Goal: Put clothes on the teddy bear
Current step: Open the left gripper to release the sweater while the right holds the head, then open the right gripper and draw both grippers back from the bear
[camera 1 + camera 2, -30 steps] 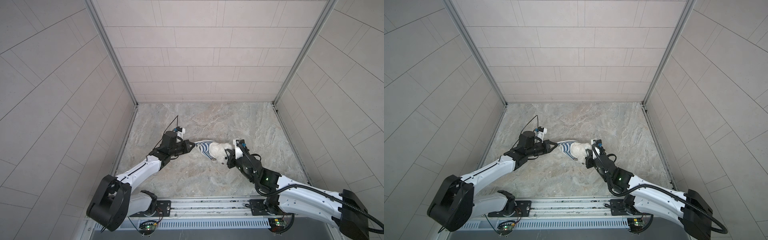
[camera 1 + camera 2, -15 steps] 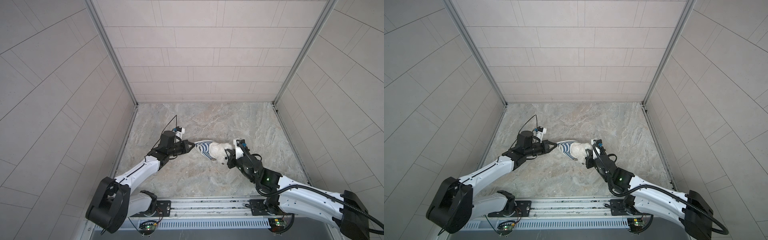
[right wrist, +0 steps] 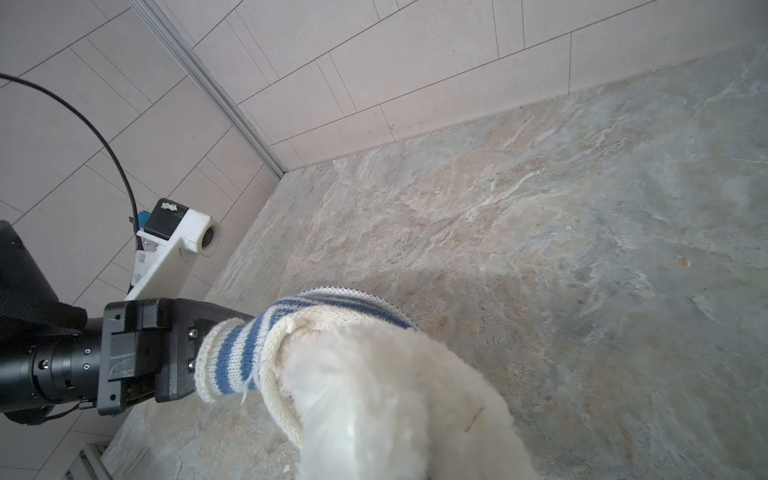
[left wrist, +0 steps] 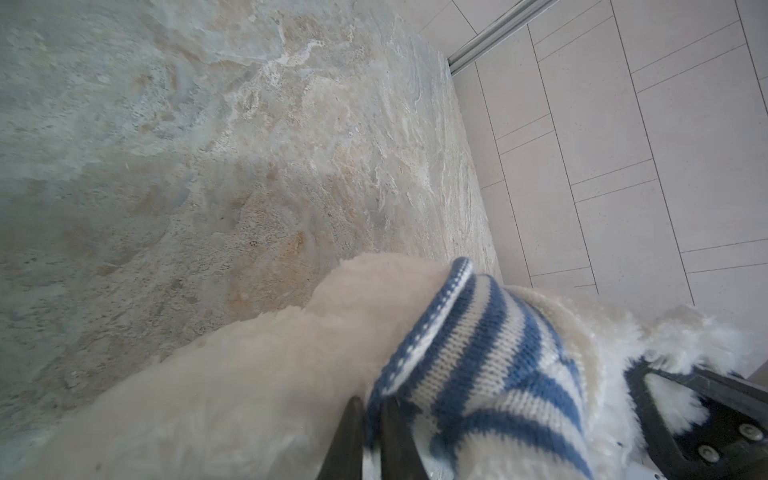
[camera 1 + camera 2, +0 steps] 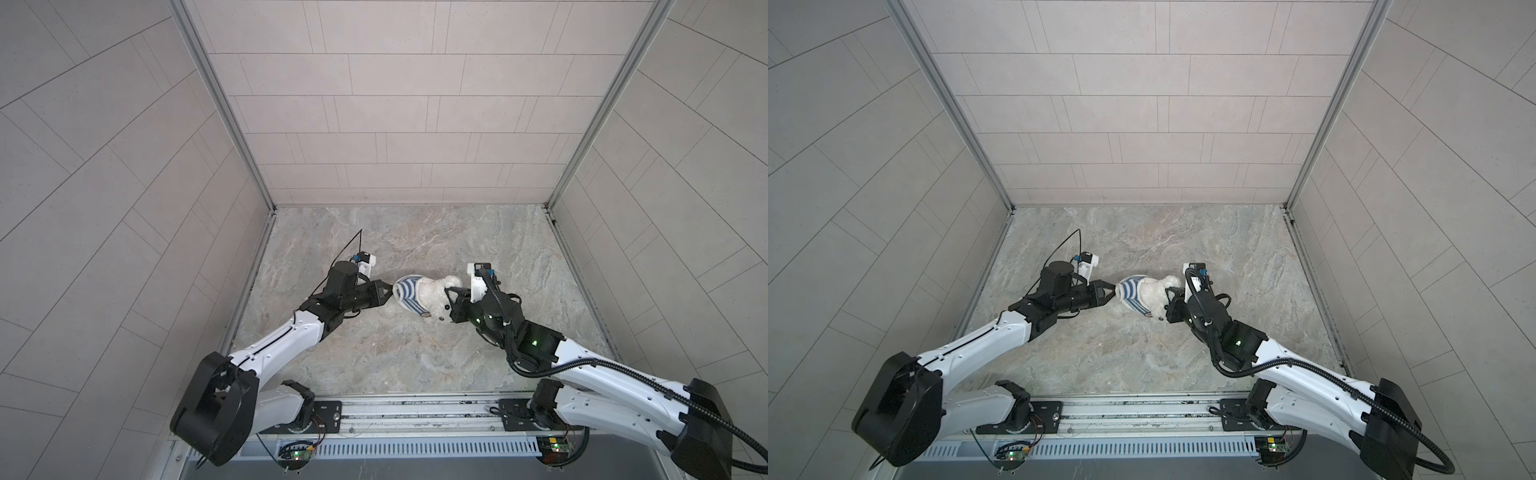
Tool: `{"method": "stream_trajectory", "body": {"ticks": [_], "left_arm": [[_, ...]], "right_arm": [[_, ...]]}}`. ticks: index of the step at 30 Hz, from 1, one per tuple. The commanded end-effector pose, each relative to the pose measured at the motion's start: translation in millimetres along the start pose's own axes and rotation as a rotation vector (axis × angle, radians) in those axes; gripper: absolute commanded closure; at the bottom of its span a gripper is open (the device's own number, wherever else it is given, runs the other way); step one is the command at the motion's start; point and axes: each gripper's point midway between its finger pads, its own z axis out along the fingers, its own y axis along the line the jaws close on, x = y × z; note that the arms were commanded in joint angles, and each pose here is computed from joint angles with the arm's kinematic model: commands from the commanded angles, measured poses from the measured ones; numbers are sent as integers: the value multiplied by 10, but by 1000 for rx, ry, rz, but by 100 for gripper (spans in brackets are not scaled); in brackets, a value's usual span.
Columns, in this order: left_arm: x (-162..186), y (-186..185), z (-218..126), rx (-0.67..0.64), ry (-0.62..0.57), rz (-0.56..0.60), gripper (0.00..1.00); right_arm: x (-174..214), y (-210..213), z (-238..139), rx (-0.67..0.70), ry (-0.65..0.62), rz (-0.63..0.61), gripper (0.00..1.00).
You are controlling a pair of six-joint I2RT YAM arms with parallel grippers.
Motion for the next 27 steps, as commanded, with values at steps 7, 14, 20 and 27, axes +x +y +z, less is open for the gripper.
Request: {"method": "stream_trajectory", "body": {"ticks": [7, 14, 20, 27], "left_arm": [[-151, -16, 3, -11, -44, -6, 65], [-3, 98, -25, -50, -7, 32, 55], [144, 274, 2, -94, 17, 30, 44], [182, 317, 161, -125, 42, 44, 25]], "right_arm": [[-94, -160, 150, -15, 107, 115, 100], [-29, -500, 342, 68, 152, 100, 100], [21, -824, 489, 131, 169, 121, 100], [84, -1056, 618, 204, 231, 79, 94]]}}
